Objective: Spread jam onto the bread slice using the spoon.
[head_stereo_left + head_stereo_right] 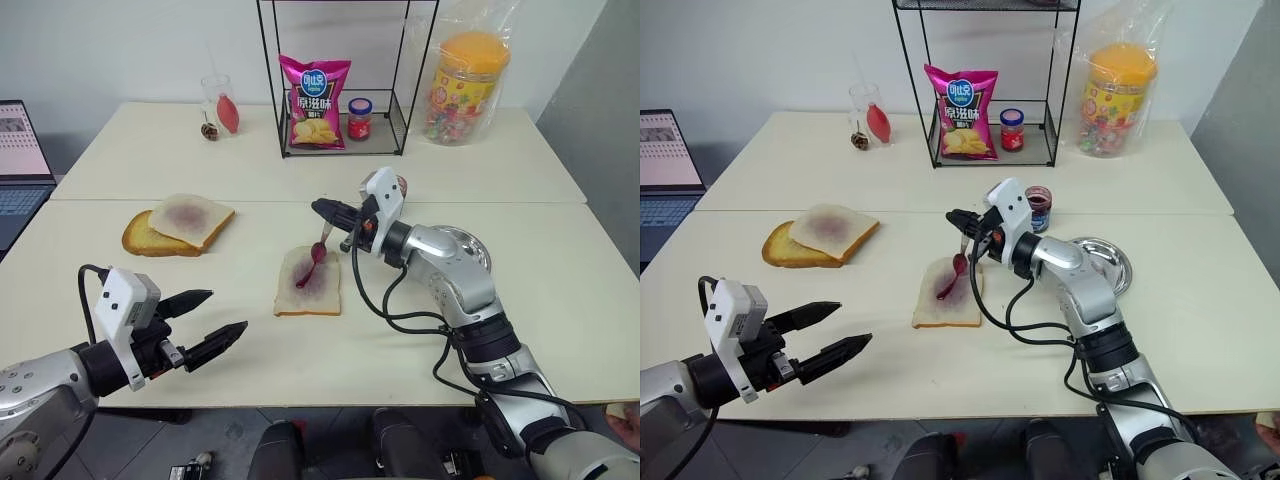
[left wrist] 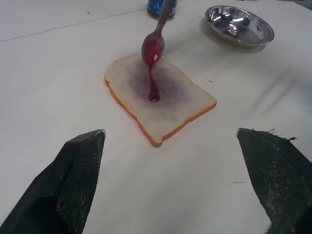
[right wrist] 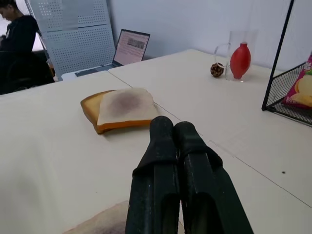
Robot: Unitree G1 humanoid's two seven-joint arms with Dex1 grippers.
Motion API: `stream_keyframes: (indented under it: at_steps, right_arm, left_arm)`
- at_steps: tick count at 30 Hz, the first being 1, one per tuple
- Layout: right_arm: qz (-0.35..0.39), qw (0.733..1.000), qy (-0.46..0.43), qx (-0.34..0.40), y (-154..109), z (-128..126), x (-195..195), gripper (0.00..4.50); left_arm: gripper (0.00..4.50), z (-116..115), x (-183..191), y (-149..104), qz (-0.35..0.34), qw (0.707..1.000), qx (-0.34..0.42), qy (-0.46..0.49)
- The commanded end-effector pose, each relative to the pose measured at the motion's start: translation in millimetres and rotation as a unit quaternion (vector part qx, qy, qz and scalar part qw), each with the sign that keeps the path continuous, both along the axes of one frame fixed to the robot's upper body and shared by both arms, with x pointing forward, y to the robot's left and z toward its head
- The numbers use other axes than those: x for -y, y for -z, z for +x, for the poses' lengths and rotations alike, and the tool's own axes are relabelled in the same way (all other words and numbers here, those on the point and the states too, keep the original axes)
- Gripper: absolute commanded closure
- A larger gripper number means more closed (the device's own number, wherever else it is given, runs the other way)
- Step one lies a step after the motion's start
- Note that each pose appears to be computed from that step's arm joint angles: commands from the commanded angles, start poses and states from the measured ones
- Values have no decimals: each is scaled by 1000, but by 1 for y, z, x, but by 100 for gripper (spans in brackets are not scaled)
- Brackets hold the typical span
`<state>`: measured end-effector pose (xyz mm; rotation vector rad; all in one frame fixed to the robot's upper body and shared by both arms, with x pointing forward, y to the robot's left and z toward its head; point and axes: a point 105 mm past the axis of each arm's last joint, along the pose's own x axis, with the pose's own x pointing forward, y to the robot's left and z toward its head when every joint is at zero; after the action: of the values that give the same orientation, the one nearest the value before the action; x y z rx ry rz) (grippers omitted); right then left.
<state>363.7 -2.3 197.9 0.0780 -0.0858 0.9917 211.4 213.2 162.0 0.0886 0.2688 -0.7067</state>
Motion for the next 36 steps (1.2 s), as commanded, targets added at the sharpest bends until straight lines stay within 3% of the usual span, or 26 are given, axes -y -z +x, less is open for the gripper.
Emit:
stream_keyframes:
  at_steps: [1, 8, 17, 27, 31, 36]
  right_arm:
    - [115, 985, -19, -129, -19, 0, -2, 448]
    - [133, 962, -17, -240, 7, -1, -12, 448]
    - [75, 975, 41, -206, 33, 19, 8, 448]
    - [96, 979, 72, -167, 5, 40, 31, 448]
    - [135, 973, 47, -181, -11, 35, 22, 448]
    - [156, 964, 18, -213, -9, 22, 1, 448]
  left_arm:
    - [0, 1, 2, -4, 10, 1000, 12, 14]
    - [0, 3, 0, -5, 15, 1000, 15, 11]
    - [0, 6, -3, -5, 24, 1000, 19, 7]
    - [0, 11, -5, -7, 29, 999, 17, 16]
    - [0, 11, -8, -9, 33, 999, 19, 15]
    - [0, 11, -7, -9, 33, 999, 19, 16]
